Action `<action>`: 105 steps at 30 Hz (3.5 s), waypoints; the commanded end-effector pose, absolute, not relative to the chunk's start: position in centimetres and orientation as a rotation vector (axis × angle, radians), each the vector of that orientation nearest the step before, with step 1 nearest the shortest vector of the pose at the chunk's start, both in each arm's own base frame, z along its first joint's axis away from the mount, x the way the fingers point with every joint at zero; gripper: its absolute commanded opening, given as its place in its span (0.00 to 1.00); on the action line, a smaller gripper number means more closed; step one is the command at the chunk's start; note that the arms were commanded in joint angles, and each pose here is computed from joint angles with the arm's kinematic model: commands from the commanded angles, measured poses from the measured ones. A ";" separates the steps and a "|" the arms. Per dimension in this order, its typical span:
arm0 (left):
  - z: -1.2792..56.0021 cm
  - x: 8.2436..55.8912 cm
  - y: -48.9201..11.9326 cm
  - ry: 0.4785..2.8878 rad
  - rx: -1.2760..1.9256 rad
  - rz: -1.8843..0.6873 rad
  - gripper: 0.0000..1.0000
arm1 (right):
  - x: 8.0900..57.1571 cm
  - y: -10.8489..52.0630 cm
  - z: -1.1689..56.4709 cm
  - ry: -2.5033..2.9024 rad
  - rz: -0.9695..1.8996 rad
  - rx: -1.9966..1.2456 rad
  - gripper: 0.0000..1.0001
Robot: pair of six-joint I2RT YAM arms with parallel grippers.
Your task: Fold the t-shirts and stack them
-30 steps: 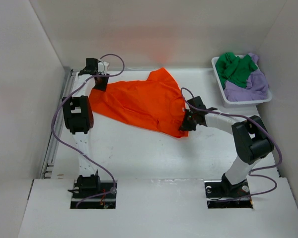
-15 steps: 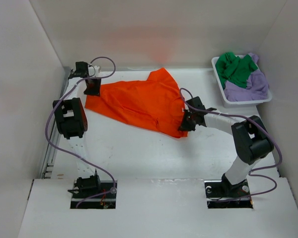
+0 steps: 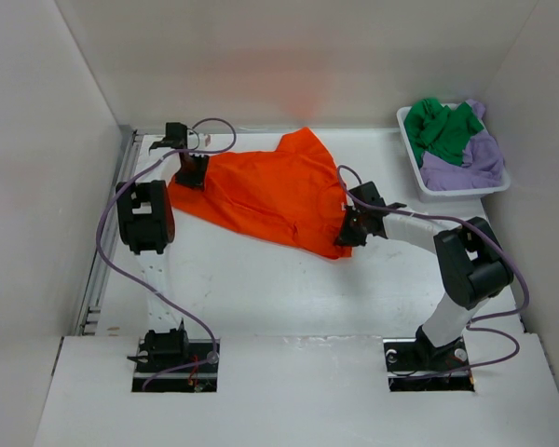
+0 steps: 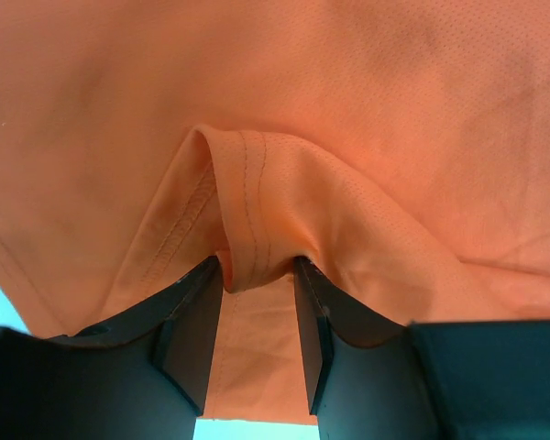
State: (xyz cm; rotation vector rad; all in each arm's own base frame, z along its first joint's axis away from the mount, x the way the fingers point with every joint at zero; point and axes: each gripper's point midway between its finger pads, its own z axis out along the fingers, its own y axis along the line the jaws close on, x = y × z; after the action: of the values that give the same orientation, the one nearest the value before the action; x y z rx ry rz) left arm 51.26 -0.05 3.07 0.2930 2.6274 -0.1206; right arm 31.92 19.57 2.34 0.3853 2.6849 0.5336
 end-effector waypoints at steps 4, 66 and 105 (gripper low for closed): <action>7.2 54.6 -0.9 2.480 0.259 -0.140 0.38 | 31.7 19.6 2.3 2.671 0.527 0.388 0.13; 7.4 41.9 0.3 2.712 0.217 -0.161 0.01 | 26.1 19.0 1.3 2.557 0.623 0.775 0.00; 4.9 30.8 8.8 2.833 0.305 -0.070 0.31 | 24.8 17.2 5.6 2.490 0.620 0.580 0.00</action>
State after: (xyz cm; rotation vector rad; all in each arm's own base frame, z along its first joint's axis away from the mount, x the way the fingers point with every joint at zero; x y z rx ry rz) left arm 30.75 6.50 3.73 0.2443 2.8606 -0.1868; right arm 22.12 15.43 3.55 0.5820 2.6236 0.5170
